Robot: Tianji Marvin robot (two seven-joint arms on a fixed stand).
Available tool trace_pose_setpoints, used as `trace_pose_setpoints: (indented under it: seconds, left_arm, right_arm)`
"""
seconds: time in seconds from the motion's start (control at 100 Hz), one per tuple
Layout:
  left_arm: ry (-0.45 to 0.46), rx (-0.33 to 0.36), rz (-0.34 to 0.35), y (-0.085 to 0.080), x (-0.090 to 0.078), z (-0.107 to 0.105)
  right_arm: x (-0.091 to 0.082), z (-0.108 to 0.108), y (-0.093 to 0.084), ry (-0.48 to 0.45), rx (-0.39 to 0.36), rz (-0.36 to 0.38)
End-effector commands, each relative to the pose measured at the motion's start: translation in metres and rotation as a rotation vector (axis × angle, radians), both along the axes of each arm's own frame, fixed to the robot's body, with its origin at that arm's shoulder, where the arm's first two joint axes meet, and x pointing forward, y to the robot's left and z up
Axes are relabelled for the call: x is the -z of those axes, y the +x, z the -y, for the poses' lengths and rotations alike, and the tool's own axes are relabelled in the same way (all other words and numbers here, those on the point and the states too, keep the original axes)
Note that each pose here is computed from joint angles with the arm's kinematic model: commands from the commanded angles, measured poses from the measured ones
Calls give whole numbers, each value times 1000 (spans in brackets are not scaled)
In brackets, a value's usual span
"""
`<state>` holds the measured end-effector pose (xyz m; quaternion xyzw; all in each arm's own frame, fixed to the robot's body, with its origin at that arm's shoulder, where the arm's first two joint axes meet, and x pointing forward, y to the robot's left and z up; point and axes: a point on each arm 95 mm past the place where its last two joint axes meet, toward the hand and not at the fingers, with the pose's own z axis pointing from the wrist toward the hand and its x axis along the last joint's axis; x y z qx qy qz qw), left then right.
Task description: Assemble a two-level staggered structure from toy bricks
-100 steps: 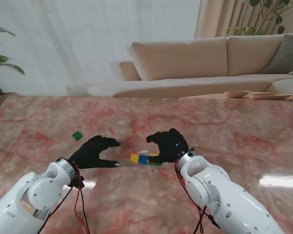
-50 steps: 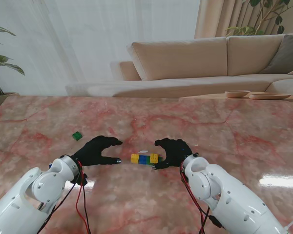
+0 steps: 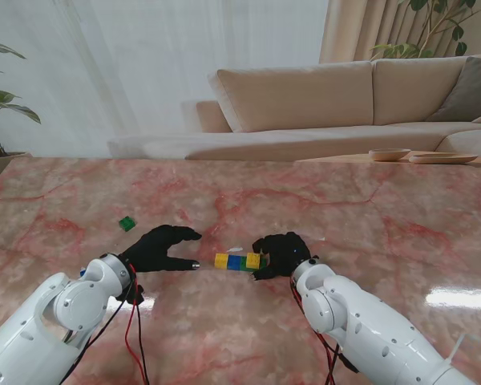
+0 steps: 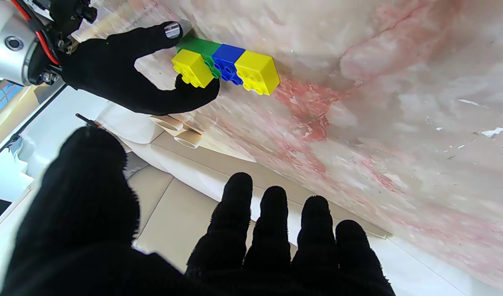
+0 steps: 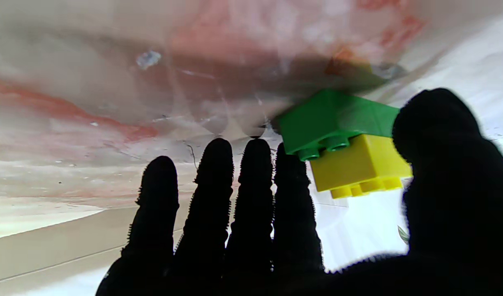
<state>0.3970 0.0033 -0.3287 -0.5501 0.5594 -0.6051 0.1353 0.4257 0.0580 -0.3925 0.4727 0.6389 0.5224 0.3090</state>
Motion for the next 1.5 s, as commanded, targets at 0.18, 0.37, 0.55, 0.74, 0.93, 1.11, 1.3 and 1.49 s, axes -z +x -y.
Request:
trace_pose_setpoints:
  seconds: [0.18, 0.37, 0.55, 0.74, 0.93, 1.11, 1.3, 1.49]
  left_arm:
    - [32, -41, 10, 17, -7, -17]
    - [80, -70, 40, 38, -12, -35]
    - [141, -125, 73, 59, -15, -55]
    - [227, -175, 93, 84, -22, -76]
    - [303, -194, 57, 108, -23, -90]
    - [356, -218, 26, 126, -18, -100]
    - [438, -260, 43, 140, -11, -105]
    - [513, -315, 21, 148, -1, -112]
  right_arm:
    - [4, -4, -4, -7, -32, 7]
    - [3, -5, -3, -20, -44, 12]
    - [2, -3, -3, -23, -43, 6]
    - [1, -2, -3, -27, -44, -3]
    - [2, -3, -4, -31, -47, -11]
    - [3, -2, -5, -37, -47, -24]
    - [2, -1, -5, -40, -42, -29]
    - [2, -1, -4, -44, -40, -35]
